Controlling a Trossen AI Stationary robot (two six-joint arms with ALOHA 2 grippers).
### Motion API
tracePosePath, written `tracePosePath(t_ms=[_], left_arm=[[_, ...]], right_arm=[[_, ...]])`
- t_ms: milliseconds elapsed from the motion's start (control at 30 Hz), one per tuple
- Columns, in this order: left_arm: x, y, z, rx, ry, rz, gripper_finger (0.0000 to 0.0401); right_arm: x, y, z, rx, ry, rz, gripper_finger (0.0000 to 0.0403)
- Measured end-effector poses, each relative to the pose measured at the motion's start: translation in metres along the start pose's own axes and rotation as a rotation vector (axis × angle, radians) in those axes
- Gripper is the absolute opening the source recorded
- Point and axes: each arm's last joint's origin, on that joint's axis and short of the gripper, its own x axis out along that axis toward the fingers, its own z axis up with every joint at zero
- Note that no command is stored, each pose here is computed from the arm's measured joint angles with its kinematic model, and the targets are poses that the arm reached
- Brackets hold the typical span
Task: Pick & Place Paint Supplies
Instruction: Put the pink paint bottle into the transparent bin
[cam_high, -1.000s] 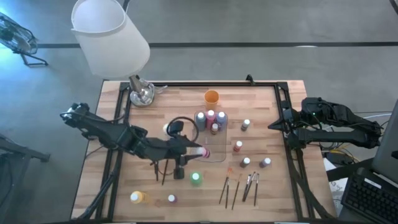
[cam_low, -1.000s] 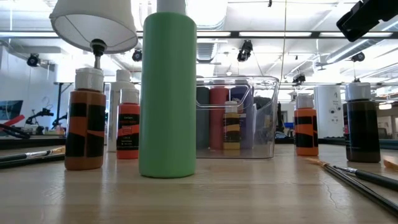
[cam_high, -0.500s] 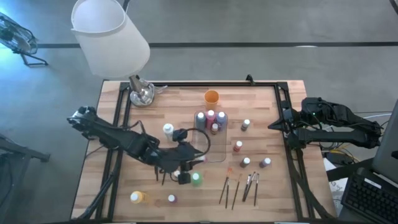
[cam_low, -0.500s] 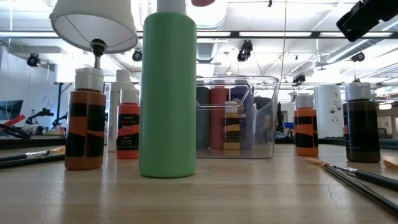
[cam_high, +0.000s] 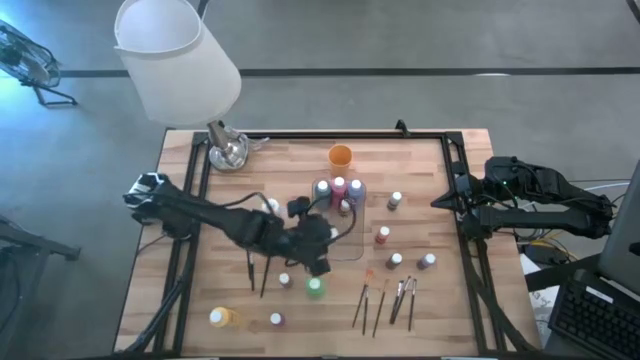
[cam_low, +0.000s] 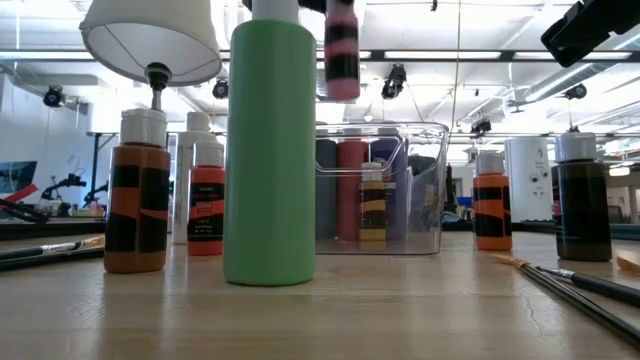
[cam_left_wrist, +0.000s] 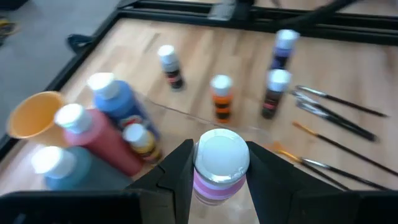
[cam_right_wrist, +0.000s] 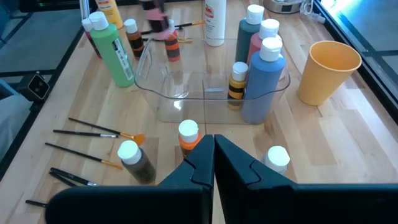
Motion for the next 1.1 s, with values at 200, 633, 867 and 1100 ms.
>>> tracePosePath(t_ms=[200, 633, 867, 1100], left_arm=[[0.016, 0.014, 0.002, -0.04, 0.005, 0.082, 0.0131], [0.065, 0.036, -0.03, -0.221, 0.038, 0.229, 0.0129], [0.082, 0.053, -0.047, -0.305, 0.037, 0.265, 0.0128], [0.087, 0.054, -0.053, -0.338, 0.007, 0.238, 0.0128]], right_arm=[[0.0, 0.0, 0.0, 0.0, 0.0, 0.0, 0.0008], [0.0, 0.0, 0.0, 0.0, 0.0, 0.0, 0.0008], [0.0, 0.0, 0.0, 0.0, 0.0, 0.0, 0.0008], [0.0, 0.0, 0.0, 0.0, 0.0, 0.0, 0.0008]])
